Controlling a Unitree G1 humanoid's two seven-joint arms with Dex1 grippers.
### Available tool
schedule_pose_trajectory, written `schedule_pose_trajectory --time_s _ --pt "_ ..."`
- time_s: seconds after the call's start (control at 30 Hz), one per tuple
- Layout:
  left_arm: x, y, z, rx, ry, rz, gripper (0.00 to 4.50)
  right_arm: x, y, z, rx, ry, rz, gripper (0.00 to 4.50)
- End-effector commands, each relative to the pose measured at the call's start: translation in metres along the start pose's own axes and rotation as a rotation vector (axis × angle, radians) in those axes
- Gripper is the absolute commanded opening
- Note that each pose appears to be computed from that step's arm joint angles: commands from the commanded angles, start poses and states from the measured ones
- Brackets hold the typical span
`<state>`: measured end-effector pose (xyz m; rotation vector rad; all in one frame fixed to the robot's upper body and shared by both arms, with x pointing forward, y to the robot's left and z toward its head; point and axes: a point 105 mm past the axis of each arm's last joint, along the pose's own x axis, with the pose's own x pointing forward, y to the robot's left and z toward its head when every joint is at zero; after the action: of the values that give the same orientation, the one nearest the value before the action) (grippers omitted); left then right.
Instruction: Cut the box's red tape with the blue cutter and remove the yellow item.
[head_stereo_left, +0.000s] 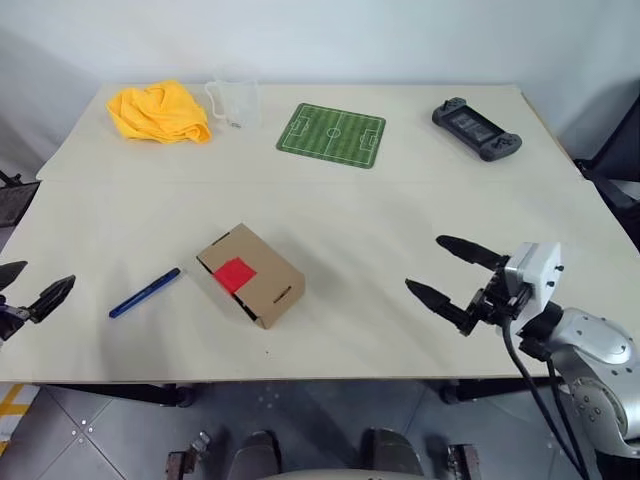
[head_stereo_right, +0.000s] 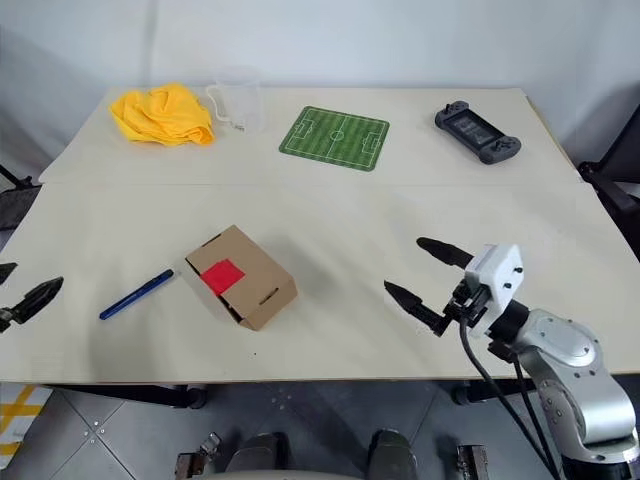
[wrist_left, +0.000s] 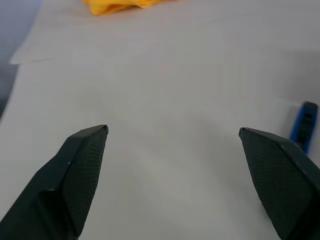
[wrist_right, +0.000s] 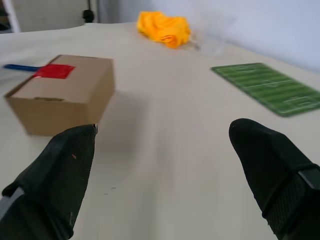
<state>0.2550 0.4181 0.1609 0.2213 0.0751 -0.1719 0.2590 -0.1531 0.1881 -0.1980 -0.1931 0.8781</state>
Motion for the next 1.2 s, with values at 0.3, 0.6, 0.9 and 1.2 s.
schedule_pose_trajectory --time_s 0.3,0.6,0.9,1.2 --pt "0.051 -0.051 0.025 0.014 -0.083 -0.261 4.1 0.018 0.049 -0.025 0.049 0.132 0.194 3.59" --pt "0.144 -0.127 0.048 0.175 -0.041 -0.481 1.3 0.066 0.082 -0.06 0.045 0.207 0.334 0.28" --pt "0.149 -0.171 0.052 0.199 0.049 -0.756 0.03 0.11 0.077 -0.047 0.113 0.127 0.316 0.0" --pt "0.105 -0.212 0.05 0.037 0.222 -0.954 0.03 0.117 0.017 -0.034 0.186 0.142 0.165 0.0"
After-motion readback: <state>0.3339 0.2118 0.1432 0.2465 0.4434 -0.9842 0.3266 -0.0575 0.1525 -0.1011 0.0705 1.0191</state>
